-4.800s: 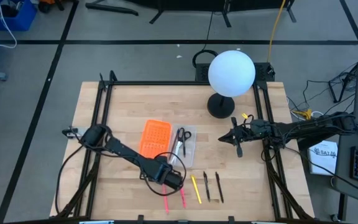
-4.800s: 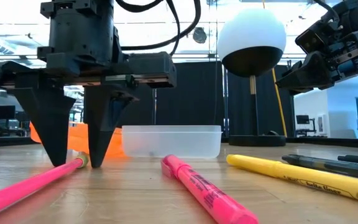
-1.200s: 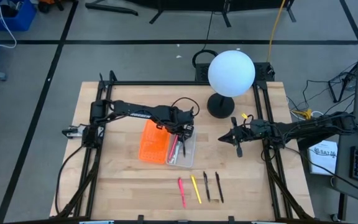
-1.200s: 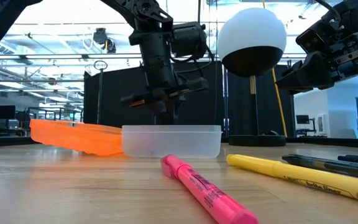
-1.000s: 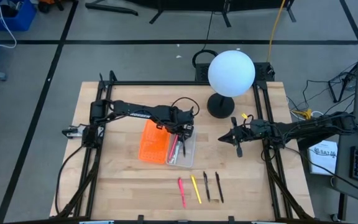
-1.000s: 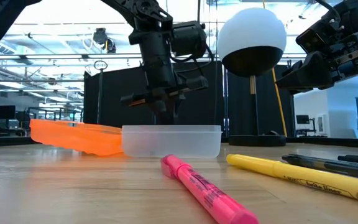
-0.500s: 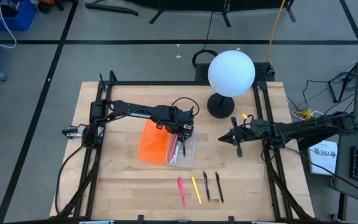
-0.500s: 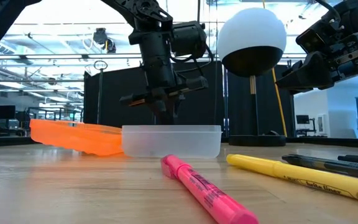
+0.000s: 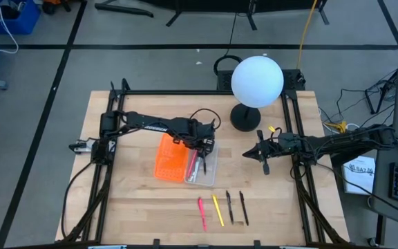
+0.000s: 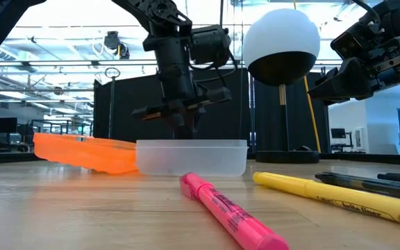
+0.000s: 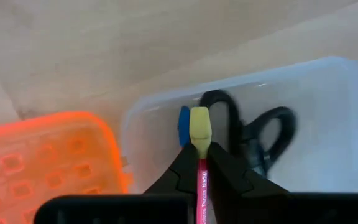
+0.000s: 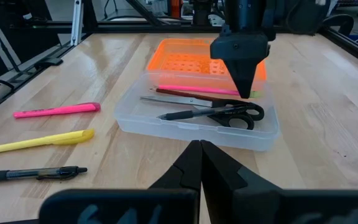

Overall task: Pick & place school supplies into a supply box
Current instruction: Put the pink pencil into the orange supply box

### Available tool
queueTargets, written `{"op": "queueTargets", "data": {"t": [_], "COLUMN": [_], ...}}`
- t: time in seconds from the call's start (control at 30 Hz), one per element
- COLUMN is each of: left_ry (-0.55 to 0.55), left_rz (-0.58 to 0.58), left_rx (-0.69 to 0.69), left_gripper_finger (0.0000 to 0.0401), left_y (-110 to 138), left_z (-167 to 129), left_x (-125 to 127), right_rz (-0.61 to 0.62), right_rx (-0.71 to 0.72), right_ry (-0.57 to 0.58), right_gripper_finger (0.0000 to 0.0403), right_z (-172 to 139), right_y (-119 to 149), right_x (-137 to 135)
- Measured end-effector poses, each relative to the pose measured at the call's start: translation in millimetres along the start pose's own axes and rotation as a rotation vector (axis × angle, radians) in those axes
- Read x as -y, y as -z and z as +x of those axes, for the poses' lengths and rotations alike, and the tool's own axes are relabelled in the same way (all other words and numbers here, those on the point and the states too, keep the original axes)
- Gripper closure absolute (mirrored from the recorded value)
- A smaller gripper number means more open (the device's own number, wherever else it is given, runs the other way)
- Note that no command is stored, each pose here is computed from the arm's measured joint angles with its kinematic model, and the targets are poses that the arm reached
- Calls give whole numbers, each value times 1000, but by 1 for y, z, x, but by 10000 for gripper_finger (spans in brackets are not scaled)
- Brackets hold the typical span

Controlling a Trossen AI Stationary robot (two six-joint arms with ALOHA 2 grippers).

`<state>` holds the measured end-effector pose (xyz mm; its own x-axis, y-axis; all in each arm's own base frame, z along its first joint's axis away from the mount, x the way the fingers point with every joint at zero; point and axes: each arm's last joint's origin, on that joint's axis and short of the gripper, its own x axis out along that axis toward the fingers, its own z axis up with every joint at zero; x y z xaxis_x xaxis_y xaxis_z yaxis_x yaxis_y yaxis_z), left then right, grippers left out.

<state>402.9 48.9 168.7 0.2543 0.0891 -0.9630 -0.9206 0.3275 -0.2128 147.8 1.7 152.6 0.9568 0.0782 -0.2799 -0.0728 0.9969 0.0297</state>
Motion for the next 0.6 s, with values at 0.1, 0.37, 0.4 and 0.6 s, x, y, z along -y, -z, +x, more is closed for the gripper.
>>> {"op": "queueTargets", "data": {"t": [0.1, 0.37, 0.4, 0.6], "left_ry": [-19, -37, -30, 11], "left_rz": [-11, -1, -1, 3], "left_rx": [-24, 4, 8, 7], "left_gripper_finger": [380, 379, 379, 331], "left_y": [3, 5, 4, 3], "left_z": [6, 10, 10, 10], "left_x": [-5, -9, -8, -5], "right_rz": [0, -2, -5, -15], "right_rx": [0, 0, 0, -1], "right_ry": [0, 0, 0, 0], "right_gripper_finger": [403, 403, 403, 403], "right_z": [0, 0, 0, 0], "right_y": [0, 0, 0, 0], "right_x": [0, 0, 0, 0]}}
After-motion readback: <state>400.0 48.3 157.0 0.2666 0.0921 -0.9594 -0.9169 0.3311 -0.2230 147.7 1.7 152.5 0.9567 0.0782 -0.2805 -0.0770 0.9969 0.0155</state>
